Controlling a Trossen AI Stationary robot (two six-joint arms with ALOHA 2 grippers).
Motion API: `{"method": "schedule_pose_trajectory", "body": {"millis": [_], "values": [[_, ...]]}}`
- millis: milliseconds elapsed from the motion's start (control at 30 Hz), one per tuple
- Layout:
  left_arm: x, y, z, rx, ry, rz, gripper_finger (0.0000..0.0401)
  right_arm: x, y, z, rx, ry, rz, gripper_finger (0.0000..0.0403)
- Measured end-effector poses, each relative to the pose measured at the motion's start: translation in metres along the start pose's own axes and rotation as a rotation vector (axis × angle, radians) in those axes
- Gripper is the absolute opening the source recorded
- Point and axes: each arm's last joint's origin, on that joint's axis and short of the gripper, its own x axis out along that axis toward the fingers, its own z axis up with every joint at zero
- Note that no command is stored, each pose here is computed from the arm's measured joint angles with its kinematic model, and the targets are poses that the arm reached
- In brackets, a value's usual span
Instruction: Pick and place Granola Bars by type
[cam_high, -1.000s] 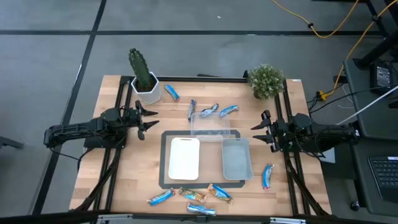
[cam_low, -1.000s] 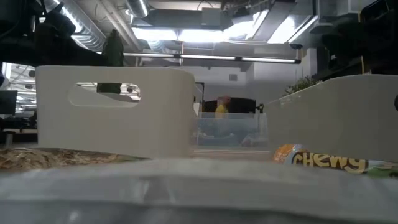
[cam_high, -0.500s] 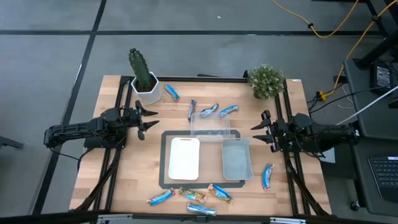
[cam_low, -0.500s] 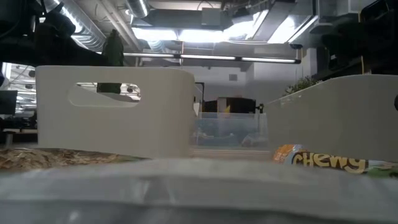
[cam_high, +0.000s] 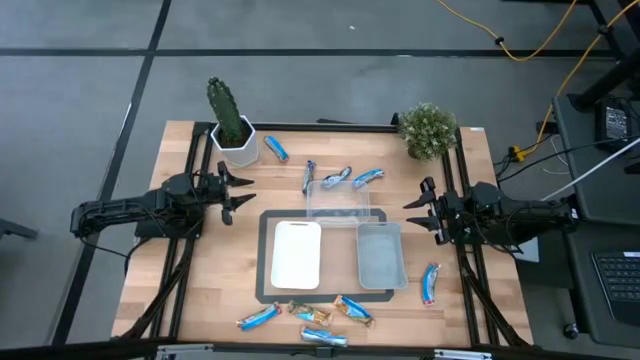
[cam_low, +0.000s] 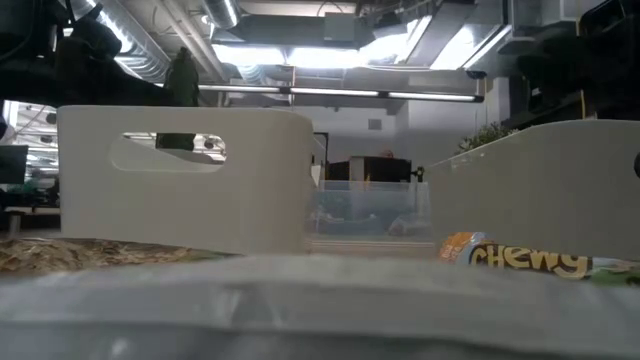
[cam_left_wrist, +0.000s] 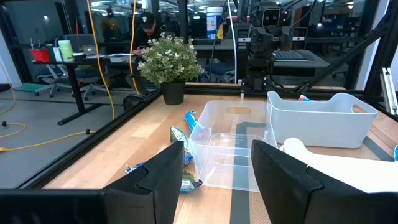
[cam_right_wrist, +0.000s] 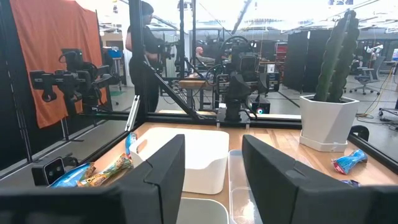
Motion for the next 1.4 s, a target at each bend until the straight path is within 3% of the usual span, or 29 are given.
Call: {"method": "schedule_pose_trajectory", "body": {"millis": [567,800,1400], "values": [[0.0000,0.0000,0.0000,0.000,0.000,0.000,0.0182,0.0000,0.0000,0.0001,0.000,0.000,-0.001,0.0163],[0.0000,0.0000,0.0000,0.000,0.000,0.000,0.0182,-0.0003,-0.0037,0.0002,-0.002,-0.003,-0.128,0.0163],[0.0000,0.0001,0.0023,-0.006,-0.025,0.002,0.0182,-0.0003,-0.0038,0.0001,0.021,-0.004,-0.132,0.0163]]}}
